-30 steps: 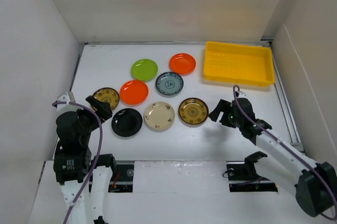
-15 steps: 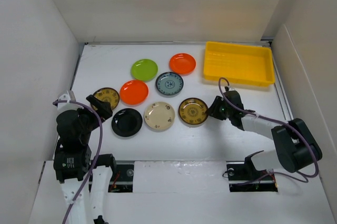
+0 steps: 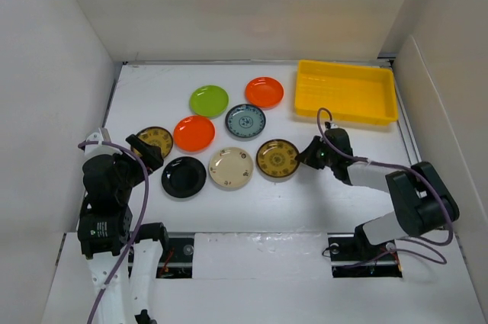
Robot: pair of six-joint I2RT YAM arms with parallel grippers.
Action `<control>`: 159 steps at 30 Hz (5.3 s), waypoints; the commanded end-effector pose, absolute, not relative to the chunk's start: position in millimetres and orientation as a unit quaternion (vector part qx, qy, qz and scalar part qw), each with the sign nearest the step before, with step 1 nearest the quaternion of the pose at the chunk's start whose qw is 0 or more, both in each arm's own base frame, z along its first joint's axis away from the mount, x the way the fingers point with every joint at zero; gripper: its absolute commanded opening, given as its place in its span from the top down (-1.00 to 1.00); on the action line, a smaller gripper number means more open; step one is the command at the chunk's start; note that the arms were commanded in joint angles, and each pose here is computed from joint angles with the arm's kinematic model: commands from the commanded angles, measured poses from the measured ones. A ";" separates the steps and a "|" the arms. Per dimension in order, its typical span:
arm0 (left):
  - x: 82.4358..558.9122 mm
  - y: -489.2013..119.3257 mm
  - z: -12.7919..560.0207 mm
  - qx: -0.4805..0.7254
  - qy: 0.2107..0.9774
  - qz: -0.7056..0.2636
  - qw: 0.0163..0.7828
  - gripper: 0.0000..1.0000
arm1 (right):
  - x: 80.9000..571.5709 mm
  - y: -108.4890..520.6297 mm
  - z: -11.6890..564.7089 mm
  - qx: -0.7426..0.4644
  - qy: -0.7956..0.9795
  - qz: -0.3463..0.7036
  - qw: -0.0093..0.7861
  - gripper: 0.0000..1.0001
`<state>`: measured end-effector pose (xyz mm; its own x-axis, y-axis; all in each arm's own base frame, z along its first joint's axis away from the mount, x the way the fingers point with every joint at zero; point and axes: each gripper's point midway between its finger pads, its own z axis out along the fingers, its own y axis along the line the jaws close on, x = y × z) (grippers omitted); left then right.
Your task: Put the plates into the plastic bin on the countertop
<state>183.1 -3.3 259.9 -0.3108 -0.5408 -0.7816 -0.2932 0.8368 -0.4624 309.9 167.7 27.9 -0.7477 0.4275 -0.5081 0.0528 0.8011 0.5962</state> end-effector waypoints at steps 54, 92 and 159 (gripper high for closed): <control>188.8 -7.8 263.1 -0.244 0.798 -0.131 0.535 -0.99 | 404.7 256.4 156.0 -0.033 0.840 0.334 0.426 -0.89; 187.4 -8.0 264.6 -0.243 0.796 -0.131 0.539 -0.99 | 387.7 172.9 176.0 0.096 0.830 0.280 0.472 1.00; 188.9 -8.9 259.1 -0.238 0.802 -0.129 0.532 -0.99 | 459.0 302.0 38.7 0.086 0.873 0.348 0.330 0.45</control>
<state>184.0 -10.0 254.7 -0.3382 -0.5352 -0.7741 -0.2622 0.8435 -0.4687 456.7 295.2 37.4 -0.7481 0.3880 -0.5383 -0.0860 0.7477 0.6585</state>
